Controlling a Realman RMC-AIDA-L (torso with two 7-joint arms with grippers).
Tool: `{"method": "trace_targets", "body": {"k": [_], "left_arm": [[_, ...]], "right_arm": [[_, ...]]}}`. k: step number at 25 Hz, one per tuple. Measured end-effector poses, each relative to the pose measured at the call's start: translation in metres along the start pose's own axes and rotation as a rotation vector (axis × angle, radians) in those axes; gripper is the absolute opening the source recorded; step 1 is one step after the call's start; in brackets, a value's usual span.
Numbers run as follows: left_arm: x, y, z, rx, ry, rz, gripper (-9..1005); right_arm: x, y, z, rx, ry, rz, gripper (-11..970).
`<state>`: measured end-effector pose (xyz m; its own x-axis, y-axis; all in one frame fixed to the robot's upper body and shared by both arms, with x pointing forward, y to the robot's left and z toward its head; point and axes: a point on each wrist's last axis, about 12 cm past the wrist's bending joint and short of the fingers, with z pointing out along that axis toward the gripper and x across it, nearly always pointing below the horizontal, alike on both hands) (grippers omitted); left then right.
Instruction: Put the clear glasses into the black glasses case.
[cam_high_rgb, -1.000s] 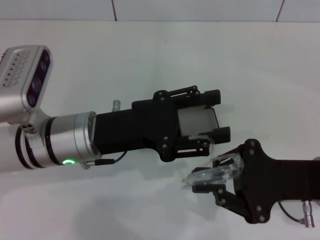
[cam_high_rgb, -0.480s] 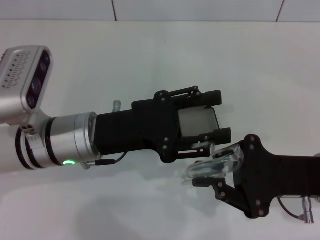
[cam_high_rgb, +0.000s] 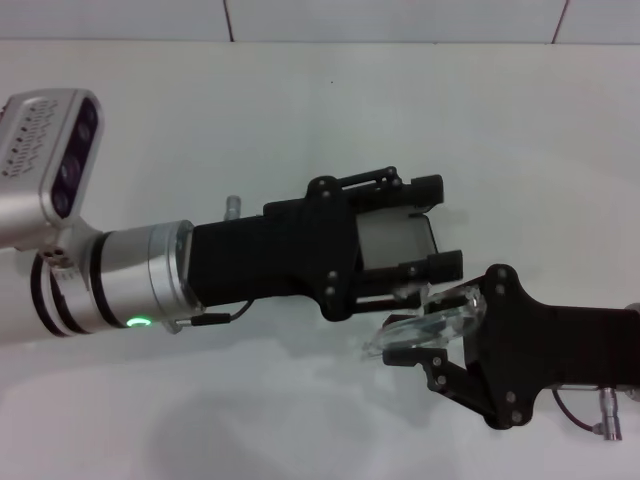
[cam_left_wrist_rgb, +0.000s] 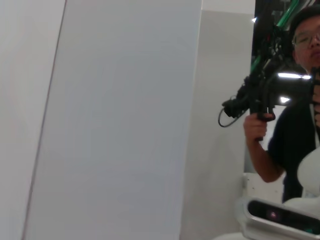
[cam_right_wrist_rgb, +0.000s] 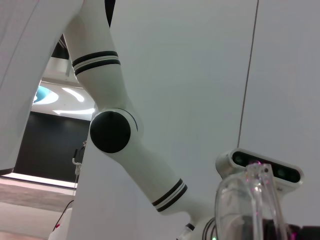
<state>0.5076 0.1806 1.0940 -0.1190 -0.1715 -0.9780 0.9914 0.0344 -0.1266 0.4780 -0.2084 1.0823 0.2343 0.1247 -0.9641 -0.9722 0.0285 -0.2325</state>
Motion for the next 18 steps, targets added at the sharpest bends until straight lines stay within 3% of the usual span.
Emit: {"method": "trace_targets", "body": {"k": [6, 14, 18], "left_arm": [[0.002, 0.006, -0.008, -0.111, -0.032, 0.066, 722], [0.005, 0.025, -0.046, -0.479, -0.057, 0.156, 722], [0.007, 0.028, -0.065, -0.616, -0.074, 0.171, 721]], "right_arm": [[0.002, -0.002, -0.008, 0.048, 0.034, -0.021, 115], [0.008, -0.022, -0.013, 0.200, 0.240, -0.136, 116], [0.010, -0.035, 0.002, 0.238, 0.412, -0.209, 116]]}}
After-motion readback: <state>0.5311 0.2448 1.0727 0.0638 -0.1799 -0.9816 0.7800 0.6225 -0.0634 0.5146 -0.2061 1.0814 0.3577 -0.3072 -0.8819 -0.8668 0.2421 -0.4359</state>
